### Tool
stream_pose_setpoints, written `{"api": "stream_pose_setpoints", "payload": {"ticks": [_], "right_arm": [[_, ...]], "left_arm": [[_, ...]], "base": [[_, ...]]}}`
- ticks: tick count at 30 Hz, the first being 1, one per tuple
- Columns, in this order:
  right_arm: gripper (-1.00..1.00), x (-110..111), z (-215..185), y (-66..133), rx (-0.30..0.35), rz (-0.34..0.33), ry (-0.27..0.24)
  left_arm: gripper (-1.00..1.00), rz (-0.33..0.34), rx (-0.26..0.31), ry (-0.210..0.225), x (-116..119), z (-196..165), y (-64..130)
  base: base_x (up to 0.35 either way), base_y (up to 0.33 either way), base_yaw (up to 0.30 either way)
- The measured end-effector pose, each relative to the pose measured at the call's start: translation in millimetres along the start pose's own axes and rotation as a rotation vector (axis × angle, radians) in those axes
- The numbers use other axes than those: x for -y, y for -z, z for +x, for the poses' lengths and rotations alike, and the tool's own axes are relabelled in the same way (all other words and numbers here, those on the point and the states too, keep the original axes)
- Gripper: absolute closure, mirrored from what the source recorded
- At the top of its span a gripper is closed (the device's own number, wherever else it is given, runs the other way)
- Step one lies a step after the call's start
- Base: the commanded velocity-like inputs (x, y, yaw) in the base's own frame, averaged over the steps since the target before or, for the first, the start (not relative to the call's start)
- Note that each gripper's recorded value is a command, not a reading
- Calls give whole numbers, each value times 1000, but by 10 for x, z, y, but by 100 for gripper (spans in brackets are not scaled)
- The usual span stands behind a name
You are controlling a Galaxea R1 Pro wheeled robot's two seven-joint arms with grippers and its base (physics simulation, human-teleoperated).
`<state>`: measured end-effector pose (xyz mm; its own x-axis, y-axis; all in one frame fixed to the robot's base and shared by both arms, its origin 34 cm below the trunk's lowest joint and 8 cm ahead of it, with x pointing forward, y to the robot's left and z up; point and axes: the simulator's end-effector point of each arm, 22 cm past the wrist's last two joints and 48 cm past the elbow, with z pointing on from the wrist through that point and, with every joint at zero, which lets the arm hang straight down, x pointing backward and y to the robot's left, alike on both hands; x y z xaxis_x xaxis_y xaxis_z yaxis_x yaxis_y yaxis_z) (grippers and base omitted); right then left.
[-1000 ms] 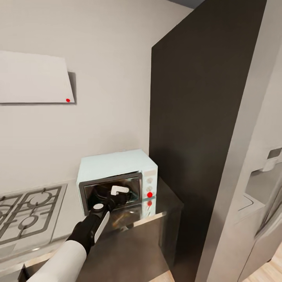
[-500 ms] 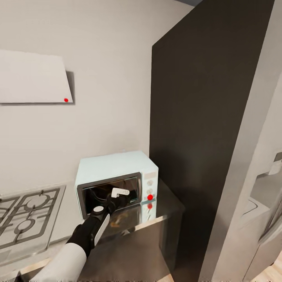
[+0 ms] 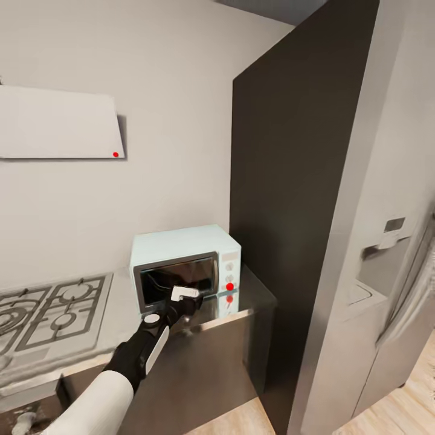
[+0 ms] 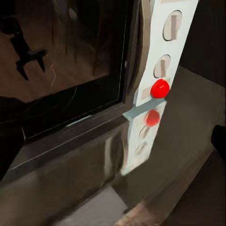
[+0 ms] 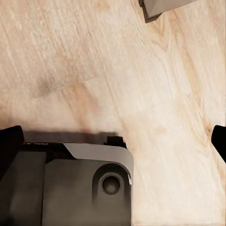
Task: In the kitchen, take the popcorn bag from the countertop, put it into the microwave, and heat it until the popcorn is cooked so the cooked popcorn ends up inside the bag.
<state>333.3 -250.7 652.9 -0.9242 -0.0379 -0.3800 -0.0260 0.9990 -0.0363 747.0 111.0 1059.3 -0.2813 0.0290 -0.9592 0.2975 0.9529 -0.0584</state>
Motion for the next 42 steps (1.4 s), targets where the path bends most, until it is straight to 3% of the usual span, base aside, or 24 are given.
{"api": "stream_pose_setpoints", "payload": {"ticks": [3,5,8,9,11,13,16,20,23,28,39,42], "right_arm": [[-100,0,-3,0,1,0,0],[-100,0,-4,-1,1,0,0],[-100,3,-13,0,5,1,0],[-100,4,-19,7,11,2,-1],[-100,4,-20,3,10,2,-1],[-100,3,-19,3,10,1,-1],[-100,4,-23,3,11,2,-1],[-100,3,-20,3,10,1,1],[-100,7,-23,3,11,3,1],[-100,211,395,44,-73,31,42],[-100,250,758,103,-113,39,41],[-100,244,890,129,-130,37,41]], "left_arm": [[-100,-1,-9,1,-7,44,-2],[-100,-1,-57,8,-9,278,-9],[-100,-11,-187,30,-72,1030,52],[-100,-42,-288,32,-284,1540,209],[-100,-65,-380,39,-429,1970,363],[-100,-101,-544,58,-602,2689,737],[-100,-143,-657,68,-757,3210,1123],[-100,-184,-890,95,-767,4407,2253],[-100,-239,-1229,118,-789,5459,3910],[-100,-205,-1248,137,-536,5556,4006],[-100,-138,-1292,173,43,5736,4223],[-100,-147,-1296,170,-16,5741,4251]], "base": [[-348,0,0],[-348,0,0],[-255,0,0],[-51,0,0],[-25,0,0],[-7,0,0],[-1,0,0],[0,0,0],[0,0,0],[0,0,0],[0,0,177],[0,0,278]]}}
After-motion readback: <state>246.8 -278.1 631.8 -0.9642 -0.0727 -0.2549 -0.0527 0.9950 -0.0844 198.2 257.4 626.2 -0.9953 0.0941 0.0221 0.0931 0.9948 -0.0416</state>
